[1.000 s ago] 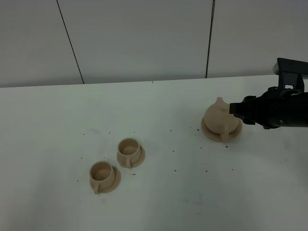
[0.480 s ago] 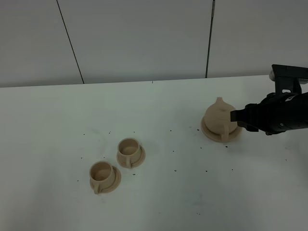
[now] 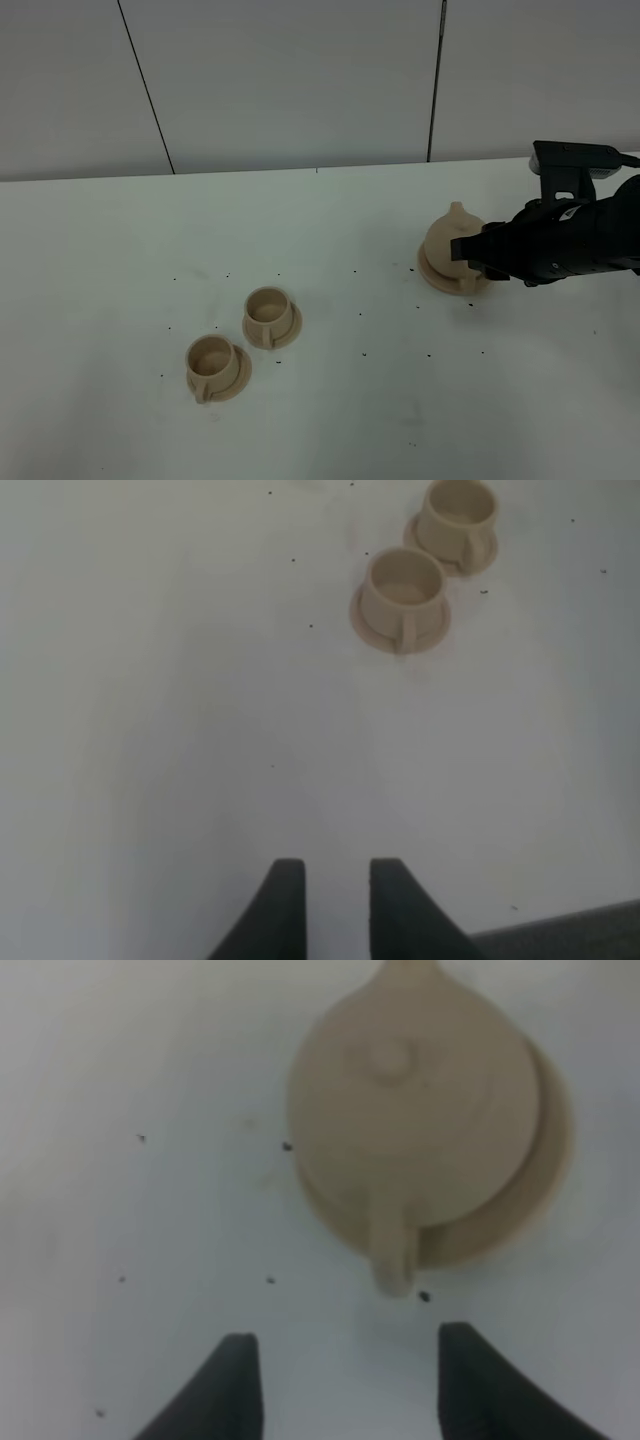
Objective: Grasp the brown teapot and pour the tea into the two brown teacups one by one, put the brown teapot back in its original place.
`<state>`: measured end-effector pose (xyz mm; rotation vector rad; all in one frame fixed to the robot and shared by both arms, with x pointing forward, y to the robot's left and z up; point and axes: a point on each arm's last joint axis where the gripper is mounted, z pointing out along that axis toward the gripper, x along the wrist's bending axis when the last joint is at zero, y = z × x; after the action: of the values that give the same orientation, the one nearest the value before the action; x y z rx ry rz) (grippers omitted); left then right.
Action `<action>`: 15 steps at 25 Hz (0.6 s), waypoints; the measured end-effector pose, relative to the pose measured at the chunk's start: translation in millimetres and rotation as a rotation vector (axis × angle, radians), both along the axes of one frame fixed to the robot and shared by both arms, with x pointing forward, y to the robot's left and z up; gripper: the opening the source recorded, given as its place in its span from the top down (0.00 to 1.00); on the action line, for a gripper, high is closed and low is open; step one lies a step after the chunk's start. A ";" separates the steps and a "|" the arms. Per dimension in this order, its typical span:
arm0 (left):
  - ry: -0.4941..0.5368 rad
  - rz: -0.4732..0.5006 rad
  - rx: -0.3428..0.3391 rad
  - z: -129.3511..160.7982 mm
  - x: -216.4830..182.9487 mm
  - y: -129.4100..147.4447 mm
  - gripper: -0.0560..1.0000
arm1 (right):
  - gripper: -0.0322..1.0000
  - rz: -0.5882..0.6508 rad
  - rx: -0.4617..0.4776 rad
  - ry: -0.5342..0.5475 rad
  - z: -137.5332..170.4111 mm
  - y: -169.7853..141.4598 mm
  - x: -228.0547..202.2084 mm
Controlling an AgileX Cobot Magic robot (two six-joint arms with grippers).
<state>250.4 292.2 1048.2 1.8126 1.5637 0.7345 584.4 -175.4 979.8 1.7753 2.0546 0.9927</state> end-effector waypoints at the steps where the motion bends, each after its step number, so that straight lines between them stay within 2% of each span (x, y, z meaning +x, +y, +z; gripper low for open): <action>1: 0.000 0.000 0.000 0.0 0.0 0.0 0.73 | 0.59 0.006 0.002 0.000 0.3 3.4 1.0; 8: 0.000 0.000 0.000 0.0 0.0 0.0 0.73 | 0.59 0.050 -0.043 0.049 -4.1 26.3 7.9; 15: 0.000 0.000 0.000 0.0 0.0 0.0 0.73 | 0.60 0.024 -0.141 0.071 4.3 24.6 15.3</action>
<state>250.4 292.2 1048.2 1.8126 1.5637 0.7345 599.7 -150.9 984.2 1.7407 2.1360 0.7808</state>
